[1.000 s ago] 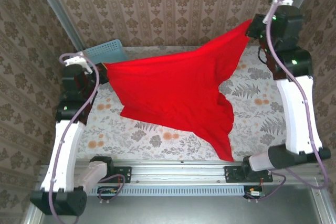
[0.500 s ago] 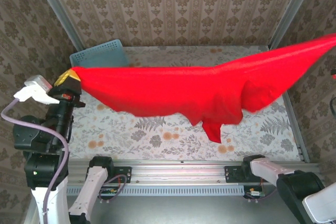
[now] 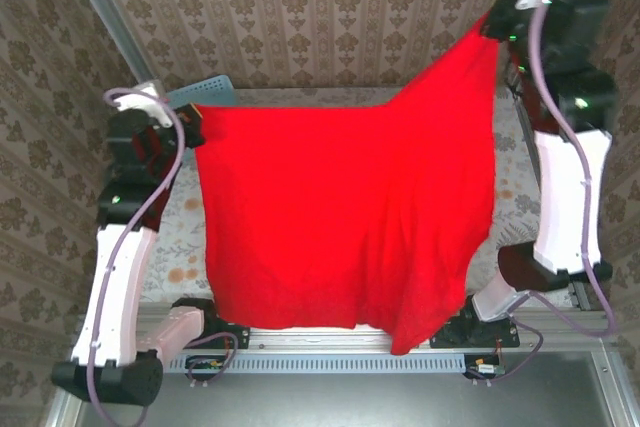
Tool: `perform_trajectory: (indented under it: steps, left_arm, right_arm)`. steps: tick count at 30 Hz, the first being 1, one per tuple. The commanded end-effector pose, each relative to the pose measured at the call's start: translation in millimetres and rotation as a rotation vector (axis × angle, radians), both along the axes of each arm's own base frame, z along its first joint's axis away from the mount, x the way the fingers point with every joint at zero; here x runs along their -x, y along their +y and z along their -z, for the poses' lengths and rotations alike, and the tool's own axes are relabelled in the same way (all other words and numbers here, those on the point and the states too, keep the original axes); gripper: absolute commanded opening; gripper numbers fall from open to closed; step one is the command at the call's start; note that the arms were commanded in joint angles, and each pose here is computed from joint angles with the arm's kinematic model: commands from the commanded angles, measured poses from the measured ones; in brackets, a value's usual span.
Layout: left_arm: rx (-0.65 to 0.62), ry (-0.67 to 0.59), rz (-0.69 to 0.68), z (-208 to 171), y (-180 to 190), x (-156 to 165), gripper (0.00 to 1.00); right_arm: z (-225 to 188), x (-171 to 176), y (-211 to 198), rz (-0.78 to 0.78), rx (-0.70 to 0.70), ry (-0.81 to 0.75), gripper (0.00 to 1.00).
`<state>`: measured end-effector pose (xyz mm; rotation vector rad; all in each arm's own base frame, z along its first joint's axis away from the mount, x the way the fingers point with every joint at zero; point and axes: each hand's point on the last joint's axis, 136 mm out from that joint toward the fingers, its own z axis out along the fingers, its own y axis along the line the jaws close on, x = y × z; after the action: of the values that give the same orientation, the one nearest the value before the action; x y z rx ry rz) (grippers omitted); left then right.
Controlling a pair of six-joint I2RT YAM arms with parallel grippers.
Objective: Fold the inside-out t-shirt
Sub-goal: Flatten out the T-shirt at the center of the table.
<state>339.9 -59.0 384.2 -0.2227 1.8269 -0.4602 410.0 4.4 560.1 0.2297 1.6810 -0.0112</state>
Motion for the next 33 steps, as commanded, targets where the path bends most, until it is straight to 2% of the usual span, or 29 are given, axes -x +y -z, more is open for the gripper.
perform_trajectory:
  steps: [1,9,15,23,29,33]
  left_arm:
    - [-0.015,0.035,-0.005,32,-7,-28,0.00]
    - [-0.056,0.255,-0.034,144,-18,-103,0.00]
    - [-0.079,0.340,-0.049,191,-22,-149,0.00]
    - [-0.091,0.369,-0.080,210,-16,-189,0.00]
    - [-0.109,0.373,-0.087,215,-11,-207,0.00]
    - [-0.121,0.381,-0.088,220,-12,-212,0.00]
  right_arm:
    - [26,-30,-4,0.038,0.025,0.027,0.00]
    - [174,-145,10,0.044,0.039,0.269,0.00]
    - [231,-203,8,0.084,0.080,0.331,0.00]
    - [234,-250,-14,0.144,0.064,0.250,0.00]
    - [236,-258,-41,0.177,0.018,0.216,0.00]
    - [245,-264,-43,0.141,0.014,0.225,0.00]
